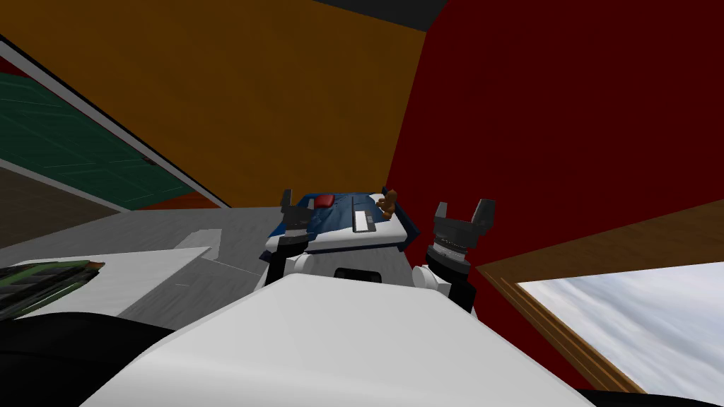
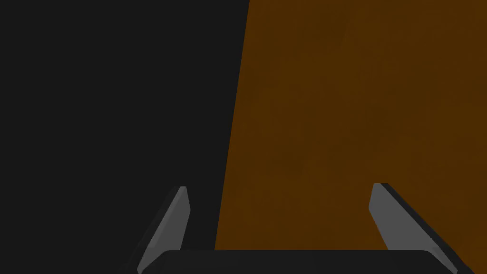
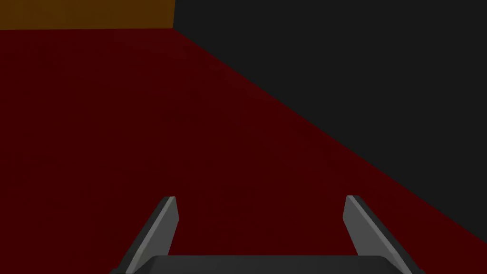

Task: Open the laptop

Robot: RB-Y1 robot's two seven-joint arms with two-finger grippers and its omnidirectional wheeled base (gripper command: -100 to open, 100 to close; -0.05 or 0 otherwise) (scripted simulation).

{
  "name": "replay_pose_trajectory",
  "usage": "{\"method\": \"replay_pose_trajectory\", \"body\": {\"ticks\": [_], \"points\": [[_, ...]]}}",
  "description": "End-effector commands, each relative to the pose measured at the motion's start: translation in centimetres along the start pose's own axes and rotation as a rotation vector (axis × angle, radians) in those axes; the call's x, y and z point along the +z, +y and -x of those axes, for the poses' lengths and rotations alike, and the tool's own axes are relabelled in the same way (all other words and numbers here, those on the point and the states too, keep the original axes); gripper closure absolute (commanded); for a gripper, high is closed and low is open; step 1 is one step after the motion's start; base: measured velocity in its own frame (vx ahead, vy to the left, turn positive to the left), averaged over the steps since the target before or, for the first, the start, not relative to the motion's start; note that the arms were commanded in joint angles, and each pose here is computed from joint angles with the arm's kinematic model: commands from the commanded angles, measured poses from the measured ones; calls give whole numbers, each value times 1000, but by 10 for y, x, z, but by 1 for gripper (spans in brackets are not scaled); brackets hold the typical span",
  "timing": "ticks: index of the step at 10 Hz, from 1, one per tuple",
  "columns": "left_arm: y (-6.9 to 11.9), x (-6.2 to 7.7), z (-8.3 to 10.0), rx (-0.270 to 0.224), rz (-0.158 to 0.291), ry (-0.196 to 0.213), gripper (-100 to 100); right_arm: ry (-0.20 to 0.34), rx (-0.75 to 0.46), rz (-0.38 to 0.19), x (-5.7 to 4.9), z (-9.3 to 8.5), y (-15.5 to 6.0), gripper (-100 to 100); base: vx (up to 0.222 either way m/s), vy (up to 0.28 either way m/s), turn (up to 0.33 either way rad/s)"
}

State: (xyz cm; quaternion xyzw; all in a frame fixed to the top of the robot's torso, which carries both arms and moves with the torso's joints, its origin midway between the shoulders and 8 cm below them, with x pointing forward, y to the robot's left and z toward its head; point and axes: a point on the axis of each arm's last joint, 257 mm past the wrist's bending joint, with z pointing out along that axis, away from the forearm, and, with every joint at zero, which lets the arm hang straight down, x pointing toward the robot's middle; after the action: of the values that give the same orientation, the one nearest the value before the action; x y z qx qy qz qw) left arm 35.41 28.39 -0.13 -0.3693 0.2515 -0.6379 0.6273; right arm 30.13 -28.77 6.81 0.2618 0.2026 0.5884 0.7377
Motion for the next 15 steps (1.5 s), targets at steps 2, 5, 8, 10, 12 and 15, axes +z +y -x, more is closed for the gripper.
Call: {"method": "replay_pose_trajectory", "body": {"ticks": [2,5,8,10,12,15], "points": [[0,0,0,0,0,0,0,0,0,0,0,0,0,0,0,0,0],[0,0,0,0,0,0,0,0,0,0,0,0,0,0,0,0,0],[0,0,0,0,0,0,0,0,0,0,0,0,0,0,0,0,0],[5,0,-3,6,13,31,-100,0,0,0,0,0,0,0,6,-1,-9],[16,-2,-6,4,38,68,-100,0,0,0,0,0,0,0,14,-2,-29],[39,-4,-6,-21,85,100,-100,0,0,0,0,0,0,0,25,-3,-47]]}}
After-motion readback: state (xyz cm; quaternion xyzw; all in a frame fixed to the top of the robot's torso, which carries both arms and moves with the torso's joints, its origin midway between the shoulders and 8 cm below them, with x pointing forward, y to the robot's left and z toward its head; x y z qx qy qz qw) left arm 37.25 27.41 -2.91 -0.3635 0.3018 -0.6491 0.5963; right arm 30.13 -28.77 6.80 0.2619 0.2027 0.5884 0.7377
